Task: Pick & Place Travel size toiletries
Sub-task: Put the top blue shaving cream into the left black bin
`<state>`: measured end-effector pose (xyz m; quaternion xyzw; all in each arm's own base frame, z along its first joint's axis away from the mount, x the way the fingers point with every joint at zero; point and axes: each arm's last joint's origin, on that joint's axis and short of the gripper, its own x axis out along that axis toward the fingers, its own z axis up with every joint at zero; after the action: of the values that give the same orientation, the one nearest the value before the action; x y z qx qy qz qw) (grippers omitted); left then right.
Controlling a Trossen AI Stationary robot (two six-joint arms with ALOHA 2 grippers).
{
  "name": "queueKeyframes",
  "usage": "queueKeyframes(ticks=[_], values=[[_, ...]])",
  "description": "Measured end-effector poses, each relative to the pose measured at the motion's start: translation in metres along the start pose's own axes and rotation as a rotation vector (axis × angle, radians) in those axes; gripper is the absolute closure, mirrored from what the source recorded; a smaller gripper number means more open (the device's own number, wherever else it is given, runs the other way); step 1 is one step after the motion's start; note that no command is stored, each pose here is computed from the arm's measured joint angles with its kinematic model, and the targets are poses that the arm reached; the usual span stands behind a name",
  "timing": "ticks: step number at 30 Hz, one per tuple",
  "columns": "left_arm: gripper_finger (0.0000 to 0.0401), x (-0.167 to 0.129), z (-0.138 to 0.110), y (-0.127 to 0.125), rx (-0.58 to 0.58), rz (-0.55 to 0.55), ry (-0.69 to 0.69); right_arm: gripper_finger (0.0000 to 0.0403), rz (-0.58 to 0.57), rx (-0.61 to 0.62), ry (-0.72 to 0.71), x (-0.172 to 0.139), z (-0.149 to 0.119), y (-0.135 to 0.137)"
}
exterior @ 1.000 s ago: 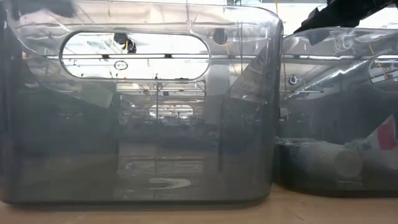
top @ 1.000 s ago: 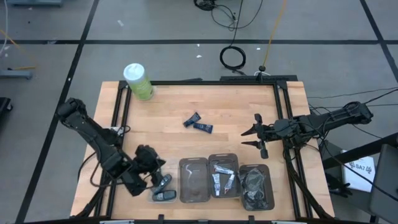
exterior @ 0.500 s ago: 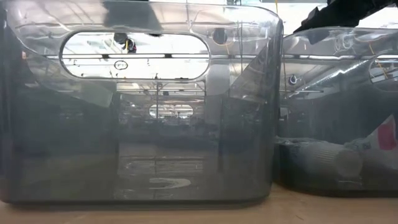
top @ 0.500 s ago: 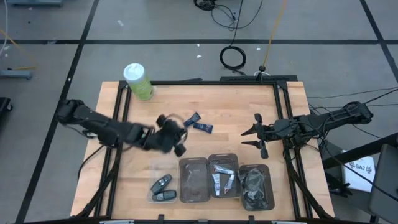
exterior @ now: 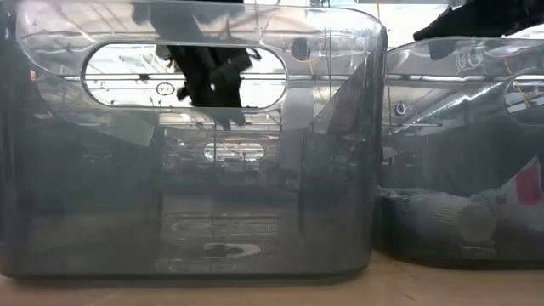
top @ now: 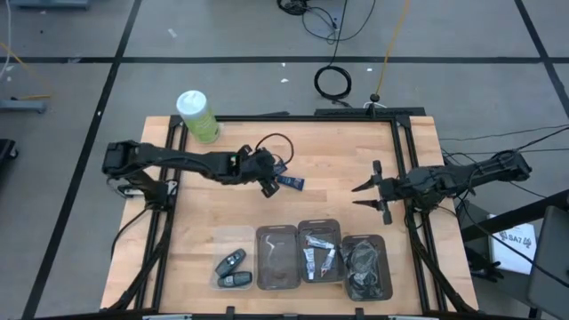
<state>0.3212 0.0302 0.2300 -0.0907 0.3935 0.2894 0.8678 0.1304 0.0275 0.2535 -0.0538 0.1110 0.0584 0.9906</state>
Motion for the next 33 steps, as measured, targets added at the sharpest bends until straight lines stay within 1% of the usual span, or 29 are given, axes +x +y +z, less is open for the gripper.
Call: queueKeyframes(ticks=[4, 8, 13, 19, 25, 29, 33], values=[[0.0156, 0.027, -0.002, 0.006, -0.024, -0.017, 0.057, 0.0259, 0.068, 0.028, -0.062, -0.013, -0.004, 0.001], [0.0148, 0.050, -0.006, 0.010, -0.036, -0.006, 0.104, 0.0259, 0.121, 0.049, -0.107, -0.022, -0.015, 0.002], [0.0151, 0.066, -0.011, 0.013, -0.043, 0.008, 0.133, 0.0259, 0.123, 0.092, -0.146, -0.025, -0.036, 0.003], [0.0151, 0.067, -0.011, 0.014, -0.048, -0.004, 0.142, 0.0259, 0.122, 0.100, -0.243, -0.022, -0.060, 0.005], [0.0151, 0.066, -0.010, 0.014, -0.046, -0.010, 0.147, 0.0259, 0.116, 0.109, -0.273, -0.019, -0.076, 0.006], [0.0150, 0.066, -0.010, 0.014, -0.054, -0.010, 0.145, 0.0259, 0.072, 0.115, -0.295, -0.022, -0.077, 0.002], [0.0150, 0.066, -0.010, 0.014, -0.055, -0.011, 0.143, 0.0259, 0.003, 0.148, -0.256, -0.021, -0.081, -0.005]])
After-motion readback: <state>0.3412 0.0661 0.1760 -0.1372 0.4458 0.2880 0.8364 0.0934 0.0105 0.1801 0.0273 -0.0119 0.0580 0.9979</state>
